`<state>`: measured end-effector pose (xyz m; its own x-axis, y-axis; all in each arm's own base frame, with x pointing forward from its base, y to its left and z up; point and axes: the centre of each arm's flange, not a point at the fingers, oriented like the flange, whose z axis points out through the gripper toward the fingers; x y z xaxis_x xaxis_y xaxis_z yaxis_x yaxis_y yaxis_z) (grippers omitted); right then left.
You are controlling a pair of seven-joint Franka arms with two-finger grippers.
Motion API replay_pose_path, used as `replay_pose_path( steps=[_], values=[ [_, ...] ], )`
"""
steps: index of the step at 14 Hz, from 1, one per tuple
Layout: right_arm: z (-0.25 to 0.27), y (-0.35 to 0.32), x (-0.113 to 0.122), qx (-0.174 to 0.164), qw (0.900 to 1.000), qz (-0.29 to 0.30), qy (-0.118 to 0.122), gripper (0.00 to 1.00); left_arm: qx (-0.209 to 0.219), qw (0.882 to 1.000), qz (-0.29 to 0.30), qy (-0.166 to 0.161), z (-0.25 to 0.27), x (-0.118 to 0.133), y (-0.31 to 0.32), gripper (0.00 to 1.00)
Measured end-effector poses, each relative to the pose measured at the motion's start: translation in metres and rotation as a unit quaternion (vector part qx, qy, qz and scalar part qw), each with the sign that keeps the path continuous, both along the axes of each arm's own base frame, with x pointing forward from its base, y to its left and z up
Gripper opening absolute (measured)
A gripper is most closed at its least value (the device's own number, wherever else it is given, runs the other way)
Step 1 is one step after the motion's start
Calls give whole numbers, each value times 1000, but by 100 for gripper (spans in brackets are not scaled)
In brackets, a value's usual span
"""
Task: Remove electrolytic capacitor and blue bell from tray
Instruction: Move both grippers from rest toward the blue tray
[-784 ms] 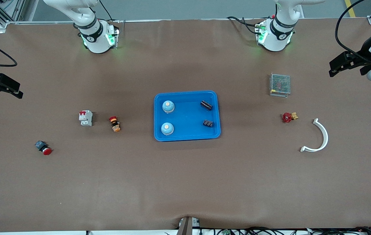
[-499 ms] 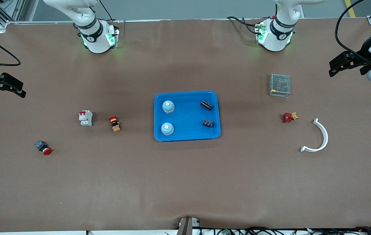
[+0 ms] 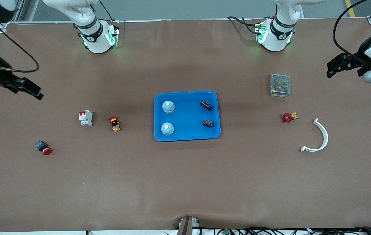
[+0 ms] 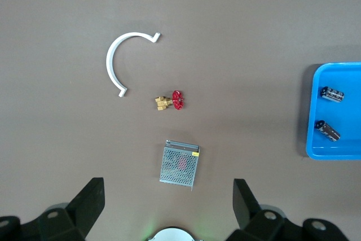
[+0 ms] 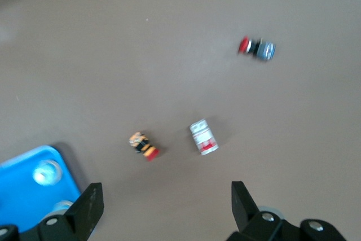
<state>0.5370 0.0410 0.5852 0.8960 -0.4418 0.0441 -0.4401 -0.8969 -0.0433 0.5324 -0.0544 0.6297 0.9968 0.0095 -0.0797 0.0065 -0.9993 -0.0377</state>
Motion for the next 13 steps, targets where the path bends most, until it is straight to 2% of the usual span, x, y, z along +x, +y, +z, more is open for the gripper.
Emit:
replay_pose_path(
  steps=[2,4,7,10,13],
  values=[
    [-9,26,-2,5,997,-72,3,100,1,1000,-13,20,-25,11,-21,100],
    [-21,40,-1,6,994,-106,11,100,2,999,-7,32,-52,23,-48,100],
    [-48,102,0,11,982,-189,17,100,5,999,25,36,-89,32,-90,100],
    [-95,194,-6,13,957,-287,25,100,4,997,67,27,-128,28,-136,100],
    [-142,257,-23,-7,925,-377,47,100,-2,993,116,19,-174,15,-188,100]
  ],
)
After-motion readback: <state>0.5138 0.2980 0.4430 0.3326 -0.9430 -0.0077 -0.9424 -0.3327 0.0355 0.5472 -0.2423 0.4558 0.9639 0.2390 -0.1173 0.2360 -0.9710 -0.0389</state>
